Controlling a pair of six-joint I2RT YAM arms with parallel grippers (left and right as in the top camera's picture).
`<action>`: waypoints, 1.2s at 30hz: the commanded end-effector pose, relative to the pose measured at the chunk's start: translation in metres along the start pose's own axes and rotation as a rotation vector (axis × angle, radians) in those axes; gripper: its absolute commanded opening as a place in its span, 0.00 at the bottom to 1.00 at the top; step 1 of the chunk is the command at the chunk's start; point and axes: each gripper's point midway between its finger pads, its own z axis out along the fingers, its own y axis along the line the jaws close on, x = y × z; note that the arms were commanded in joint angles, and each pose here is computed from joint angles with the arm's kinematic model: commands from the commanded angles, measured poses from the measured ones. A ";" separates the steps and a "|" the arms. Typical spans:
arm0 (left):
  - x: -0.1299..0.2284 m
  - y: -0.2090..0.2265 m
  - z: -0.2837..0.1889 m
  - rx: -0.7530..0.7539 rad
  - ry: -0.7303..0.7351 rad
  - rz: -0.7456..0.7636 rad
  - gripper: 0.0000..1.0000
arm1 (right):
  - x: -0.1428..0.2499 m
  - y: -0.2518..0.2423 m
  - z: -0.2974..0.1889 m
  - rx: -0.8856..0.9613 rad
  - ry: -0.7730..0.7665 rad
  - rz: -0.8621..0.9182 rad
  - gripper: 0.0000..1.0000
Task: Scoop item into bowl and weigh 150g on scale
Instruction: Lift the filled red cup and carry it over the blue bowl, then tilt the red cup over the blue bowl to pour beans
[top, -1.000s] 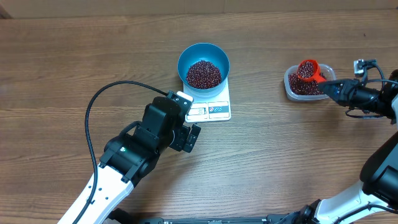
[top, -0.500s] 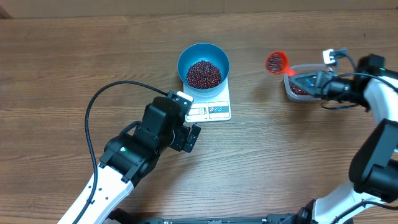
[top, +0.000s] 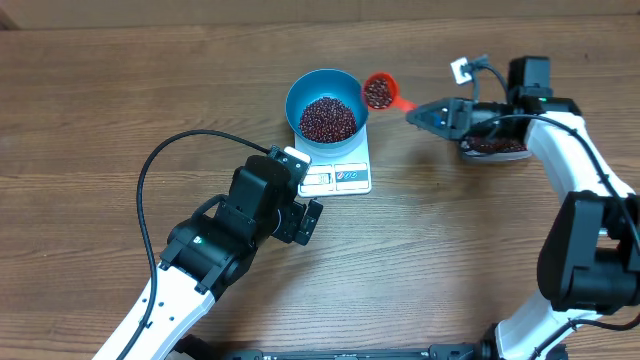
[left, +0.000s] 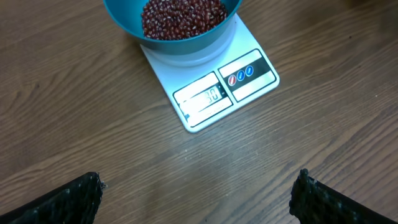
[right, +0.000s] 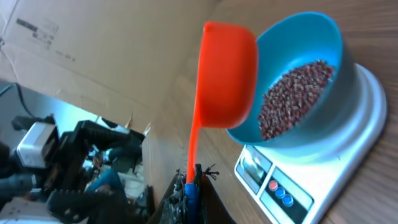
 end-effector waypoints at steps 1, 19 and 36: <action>-0.001 -0.001 0.001 0.009 0.000 0.015 1.00 | 0.001 -0.003 0.016 0.027 0.026 0.074 0.04; -0.001 -0.001 0.001 0.010 -0.001 0.015 1.00 | -0.012 -0.026 0.073 0.276 0.083 -0.386 0.04; -0.001 -0.001 0.001 0.010 0.000 0.015 1.00 | -0.013 -0.046 0.071 0.392 0.188 -0.809 0.04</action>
